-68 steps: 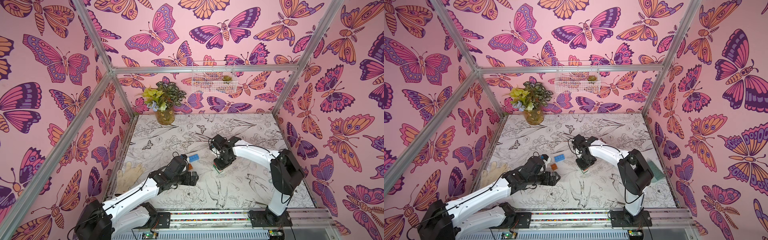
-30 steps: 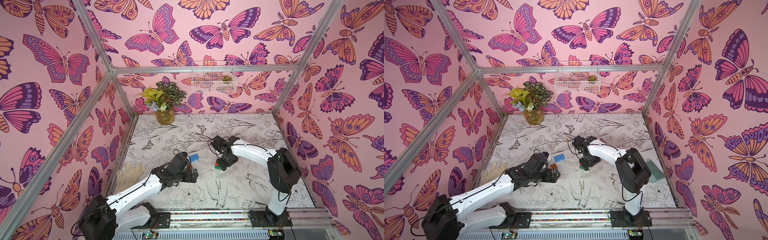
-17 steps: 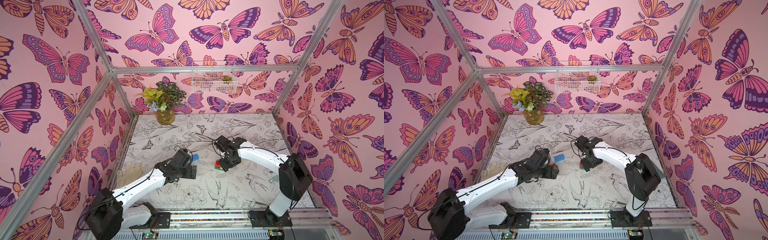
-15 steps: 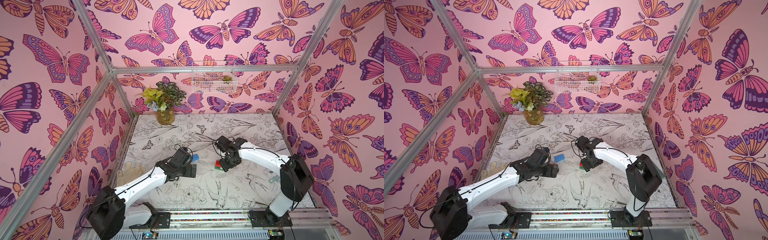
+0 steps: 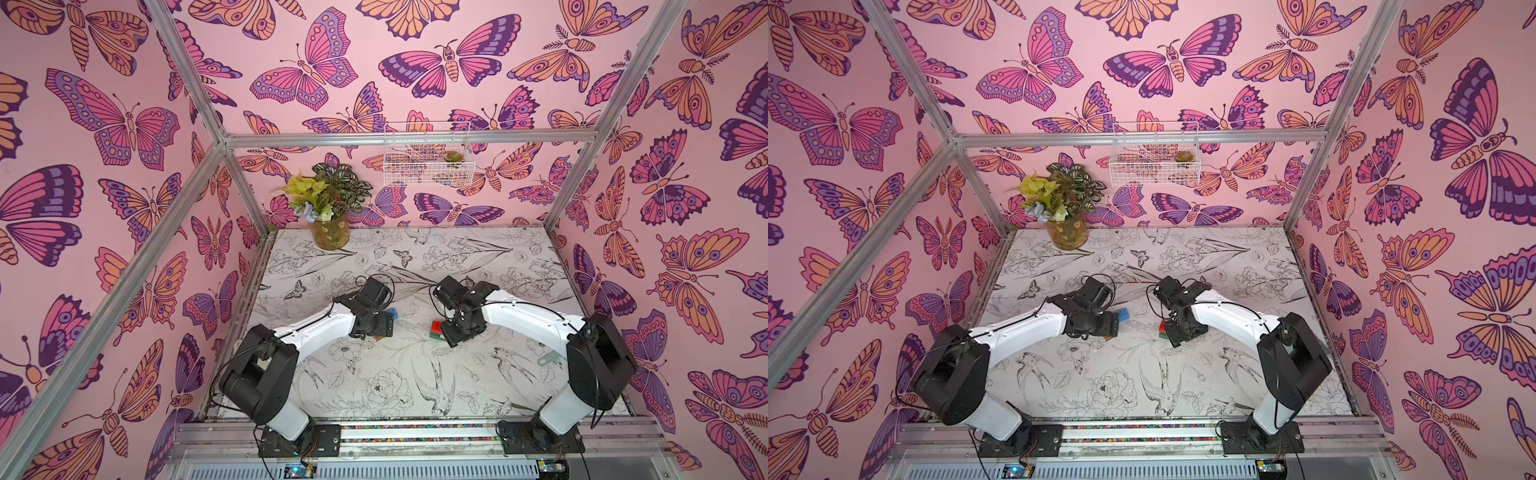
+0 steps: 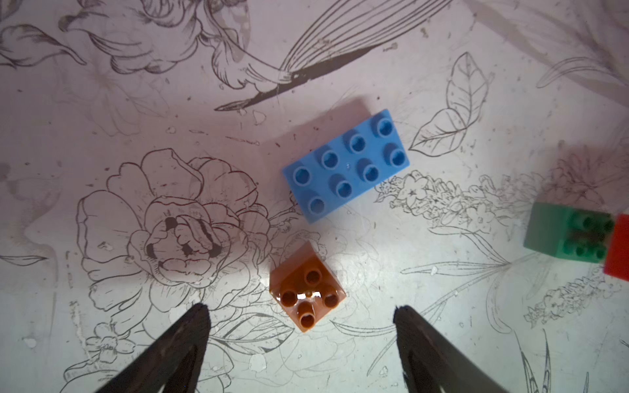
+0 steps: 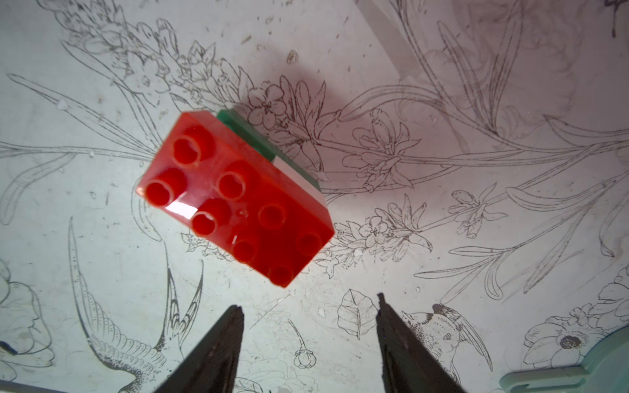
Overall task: Assemble the number 5 with lego
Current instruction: Pick up the lego brick from the center of the board.
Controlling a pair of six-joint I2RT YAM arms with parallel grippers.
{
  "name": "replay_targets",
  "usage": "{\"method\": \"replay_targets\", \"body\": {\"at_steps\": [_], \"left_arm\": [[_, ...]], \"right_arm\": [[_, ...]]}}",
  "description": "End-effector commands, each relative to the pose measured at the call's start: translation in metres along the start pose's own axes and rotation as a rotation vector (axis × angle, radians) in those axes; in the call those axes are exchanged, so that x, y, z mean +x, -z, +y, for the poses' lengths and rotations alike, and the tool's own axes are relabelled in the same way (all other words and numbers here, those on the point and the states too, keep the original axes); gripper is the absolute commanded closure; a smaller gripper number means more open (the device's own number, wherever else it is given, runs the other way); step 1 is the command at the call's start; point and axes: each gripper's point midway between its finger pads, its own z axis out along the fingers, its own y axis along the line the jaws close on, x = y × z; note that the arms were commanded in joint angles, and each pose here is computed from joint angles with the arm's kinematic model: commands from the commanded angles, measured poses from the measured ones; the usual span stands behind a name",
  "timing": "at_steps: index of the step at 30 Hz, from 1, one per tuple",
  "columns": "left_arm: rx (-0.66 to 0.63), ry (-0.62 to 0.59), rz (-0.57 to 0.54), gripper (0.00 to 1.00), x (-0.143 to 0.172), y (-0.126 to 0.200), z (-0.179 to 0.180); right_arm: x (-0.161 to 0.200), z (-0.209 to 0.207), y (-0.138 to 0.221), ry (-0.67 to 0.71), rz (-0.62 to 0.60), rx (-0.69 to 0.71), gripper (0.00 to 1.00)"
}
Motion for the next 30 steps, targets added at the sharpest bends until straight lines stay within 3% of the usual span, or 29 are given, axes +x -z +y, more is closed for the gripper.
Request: {"method": "replay_targets", "body": {"at_steps": [1,11,30], "left_arm": [[-0.09,0.009,0.064,0.15,0.006,-0.01,0.014],[-0.22,-0.013,0.144,0.24,0.008,-0.024,0.03],[-0.147,0.004,0.236,0.41,0.043,-0.021,0.027]], "right_arm": [[0.003,-0.001,0.001,-0.028,-0.006,-0.01,0.35],[0.004,-0.003,0.004,-0.03,-0.013,-0.01,0.36],[0.003,-0.004,-0.006,-0.029,0.002,-0.001,0.35]]}}
